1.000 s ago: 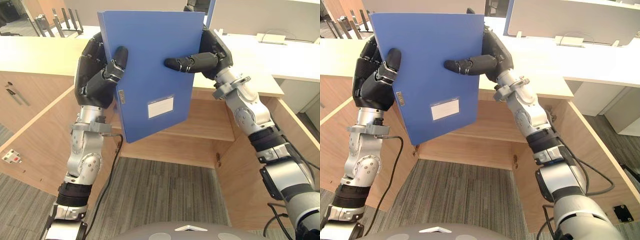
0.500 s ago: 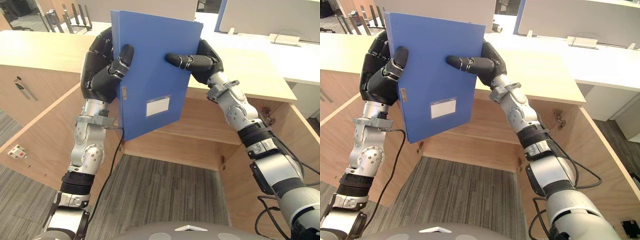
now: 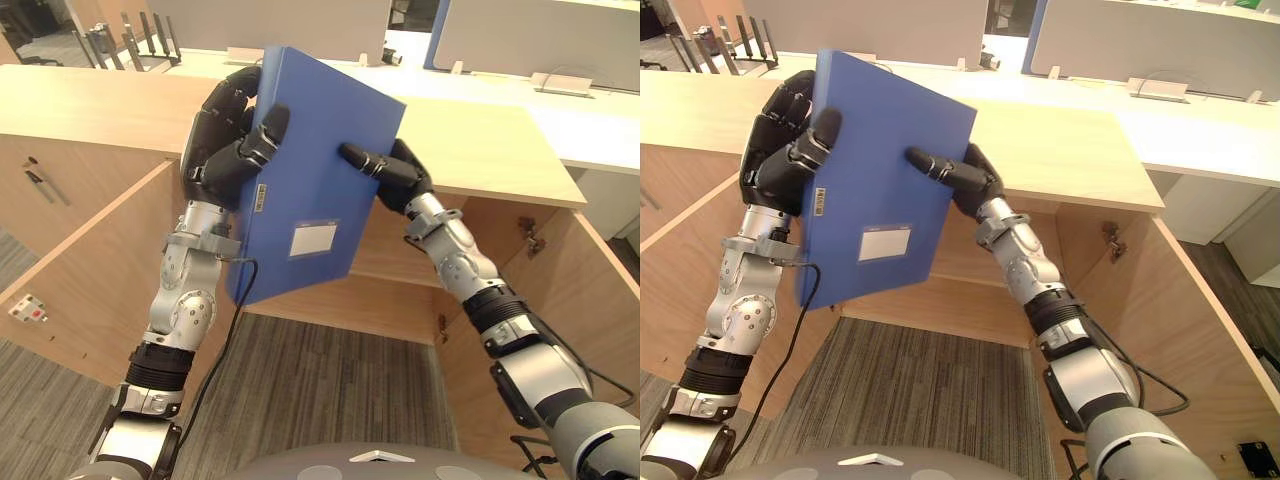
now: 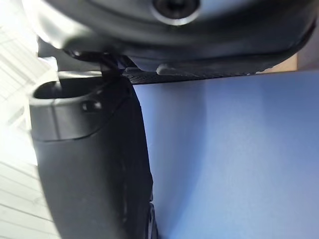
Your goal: Walk over to the cabinet, pick up the folder, carry it to the office cabinet, place the folder inside the office cabinet, then close the office cabinet door
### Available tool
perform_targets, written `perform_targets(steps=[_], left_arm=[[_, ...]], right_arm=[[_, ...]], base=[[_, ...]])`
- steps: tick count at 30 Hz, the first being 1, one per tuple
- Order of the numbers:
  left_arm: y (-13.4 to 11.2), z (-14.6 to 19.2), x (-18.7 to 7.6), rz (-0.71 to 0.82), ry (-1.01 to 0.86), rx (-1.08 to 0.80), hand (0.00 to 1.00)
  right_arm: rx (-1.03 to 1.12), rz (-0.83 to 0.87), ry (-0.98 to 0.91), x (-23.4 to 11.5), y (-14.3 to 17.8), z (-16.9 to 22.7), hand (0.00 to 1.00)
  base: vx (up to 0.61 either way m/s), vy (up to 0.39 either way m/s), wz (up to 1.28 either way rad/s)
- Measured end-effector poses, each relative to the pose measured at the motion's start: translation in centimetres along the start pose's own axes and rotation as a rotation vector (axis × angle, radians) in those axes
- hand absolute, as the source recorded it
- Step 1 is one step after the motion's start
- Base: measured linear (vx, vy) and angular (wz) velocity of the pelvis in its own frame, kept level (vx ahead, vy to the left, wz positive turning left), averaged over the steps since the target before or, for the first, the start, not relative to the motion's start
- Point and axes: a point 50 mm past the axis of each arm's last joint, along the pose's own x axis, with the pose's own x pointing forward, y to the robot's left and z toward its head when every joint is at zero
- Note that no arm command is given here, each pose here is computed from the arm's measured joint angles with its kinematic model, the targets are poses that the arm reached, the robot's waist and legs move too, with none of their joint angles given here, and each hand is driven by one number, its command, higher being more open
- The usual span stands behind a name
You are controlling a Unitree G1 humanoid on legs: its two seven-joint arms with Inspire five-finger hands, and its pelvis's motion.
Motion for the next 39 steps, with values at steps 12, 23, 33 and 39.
perform_targets(steps=[12,23,33,39], left_arm=[[-3.1,3.8,0.5,-0.177,-0.158,0.005,0.00],[-4.6,5.0,-0.9,-0.236,-0.197,-0.035,1.00],[-3.9,4.3,-4.2,-0.041,-0.270,-0.350,1.00],[-2.4,2.7,-6.6,0.113,-0.203,-0.363,1.00]], right_arm=[[0.143,0.102,-0.192,-2.9,2.2,1.7,0.00],[0.196,0.140,-0.271,-4.4,3.5,2.2,0.00],[0.335,0.047,-0.217,-6.9,3.2,-1.3,0.00],[0.371,-0.007,-0.107,-7.6,2.7,-4.0,0.00]], base=[[-0.04,-0.043,-0.02],[-0.07,-0.045,-0.05],[-0.07,-0.041,-0.03],[-0.06,-0.026,-0.04]])
